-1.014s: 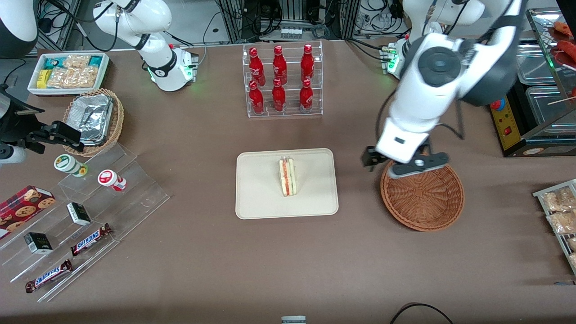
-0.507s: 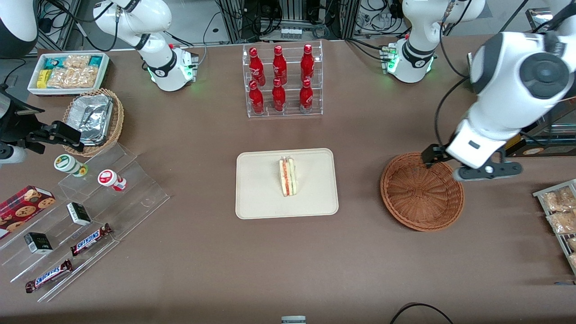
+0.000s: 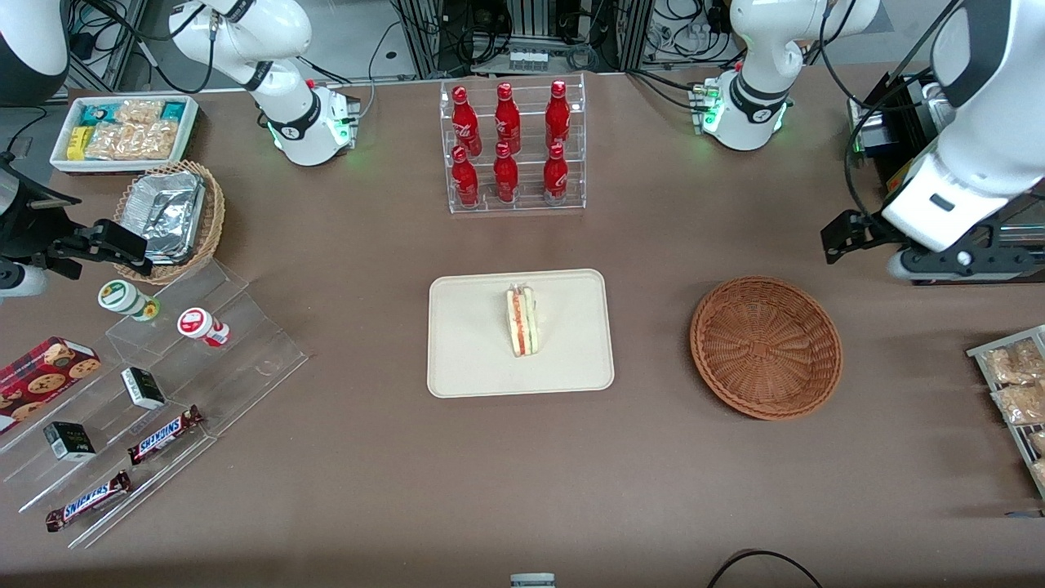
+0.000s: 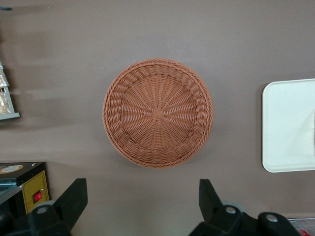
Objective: Place sandwich from basket to tray
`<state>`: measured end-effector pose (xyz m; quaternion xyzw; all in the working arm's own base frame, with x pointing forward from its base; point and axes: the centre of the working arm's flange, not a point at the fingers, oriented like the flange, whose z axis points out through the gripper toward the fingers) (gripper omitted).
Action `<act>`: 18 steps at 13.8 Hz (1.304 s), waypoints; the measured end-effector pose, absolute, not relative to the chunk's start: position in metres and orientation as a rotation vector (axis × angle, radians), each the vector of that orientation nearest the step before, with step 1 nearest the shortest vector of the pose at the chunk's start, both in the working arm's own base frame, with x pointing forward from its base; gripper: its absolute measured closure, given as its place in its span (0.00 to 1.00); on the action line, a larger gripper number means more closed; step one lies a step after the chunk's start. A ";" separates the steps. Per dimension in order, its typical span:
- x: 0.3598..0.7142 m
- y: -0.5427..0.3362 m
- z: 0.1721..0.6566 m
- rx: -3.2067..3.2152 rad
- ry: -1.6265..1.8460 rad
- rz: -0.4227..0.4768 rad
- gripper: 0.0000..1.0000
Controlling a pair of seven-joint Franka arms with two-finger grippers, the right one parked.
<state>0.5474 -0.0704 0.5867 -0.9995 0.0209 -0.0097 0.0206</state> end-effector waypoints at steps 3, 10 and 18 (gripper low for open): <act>0.552 -0.069 0.597 -3.100 0.069 -0.014 0.00; 0.559 -0.052 0.606 -3.097 0.181 -0.039 0.00; 0.556 -0.038 0.626 -3.101 0.110 -0.037 0.00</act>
